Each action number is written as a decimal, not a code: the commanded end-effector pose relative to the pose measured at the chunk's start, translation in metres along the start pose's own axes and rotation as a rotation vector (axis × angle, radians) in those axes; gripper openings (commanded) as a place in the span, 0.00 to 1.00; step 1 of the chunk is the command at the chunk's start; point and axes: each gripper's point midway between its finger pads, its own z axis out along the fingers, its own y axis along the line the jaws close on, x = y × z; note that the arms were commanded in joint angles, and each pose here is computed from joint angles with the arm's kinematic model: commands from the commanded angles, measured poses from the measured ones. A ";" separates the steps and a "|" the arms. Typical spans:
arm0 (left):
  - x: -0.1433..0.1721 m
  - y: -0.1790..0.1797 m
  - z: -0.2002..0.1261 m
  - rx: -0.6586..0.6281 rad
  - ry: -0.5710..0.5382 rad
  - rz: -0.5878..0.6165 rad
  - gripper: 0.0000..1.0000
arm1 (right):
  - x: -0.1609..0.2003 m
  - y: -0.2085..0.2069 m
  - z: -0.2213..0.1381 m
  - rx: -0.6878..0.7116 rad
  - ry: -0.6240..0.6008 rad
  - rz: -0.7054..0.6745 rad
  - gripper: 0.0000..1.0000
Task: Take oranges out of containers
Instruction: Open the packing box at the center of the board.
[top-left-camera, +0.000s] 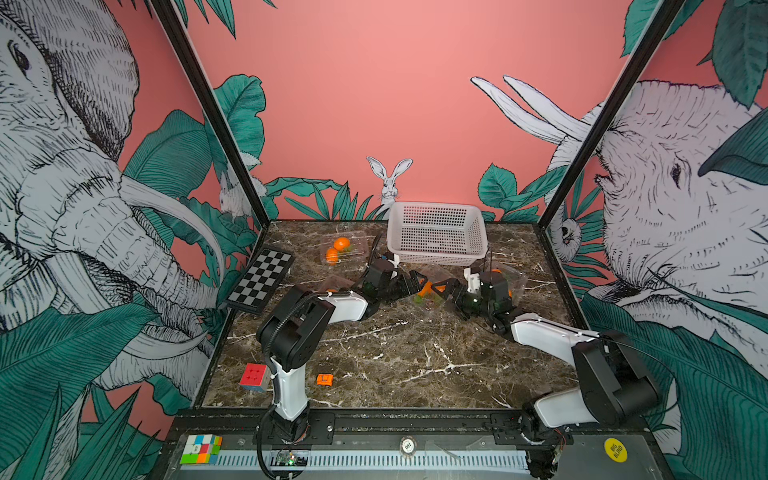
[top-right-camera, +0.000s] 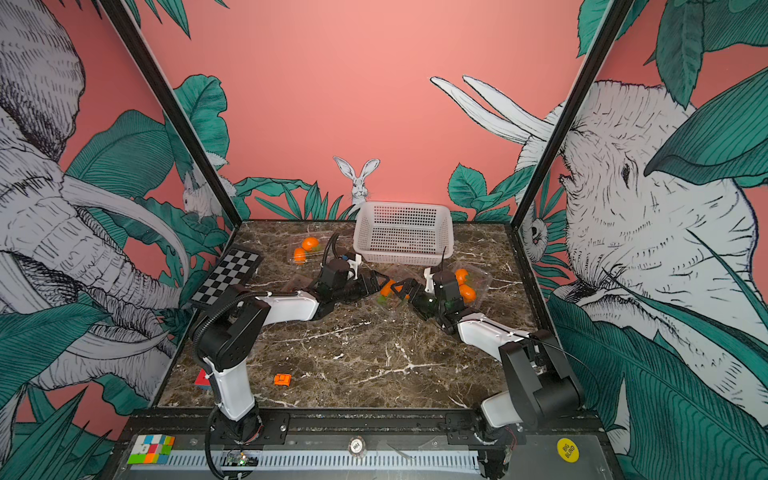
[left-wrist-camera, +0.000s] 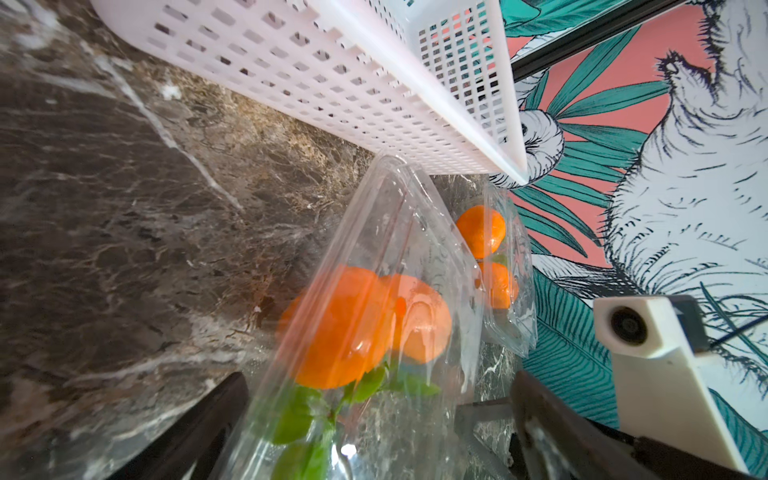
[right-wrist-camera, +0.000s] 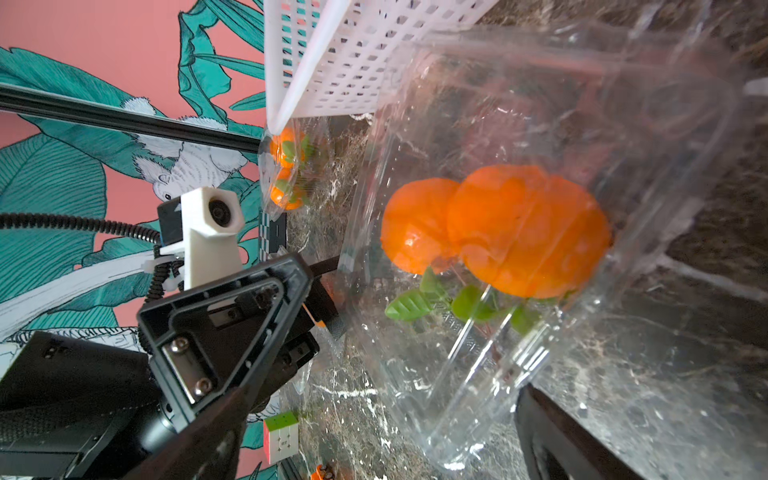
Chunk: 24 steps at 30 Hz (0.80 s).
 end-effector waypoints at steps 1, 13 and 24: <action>-0.008 -0.013 -0.002 0.030 -0.023 0.010 0.99 | -0.005 0.009 0.004 -0.059 -0.019 0.015 0.99; -0.005 -0.010 -0.001 0.026 -0.015 0.006 0.99 | -0.009 0.016 0.009 -0.128 -0.036 0.066 0.99; 0.003 -0.012 0.003 0.042 -0.007 -0.016 0.99 | -0.016 0.028 0.012 -0.232 -0.060 0.124 0.94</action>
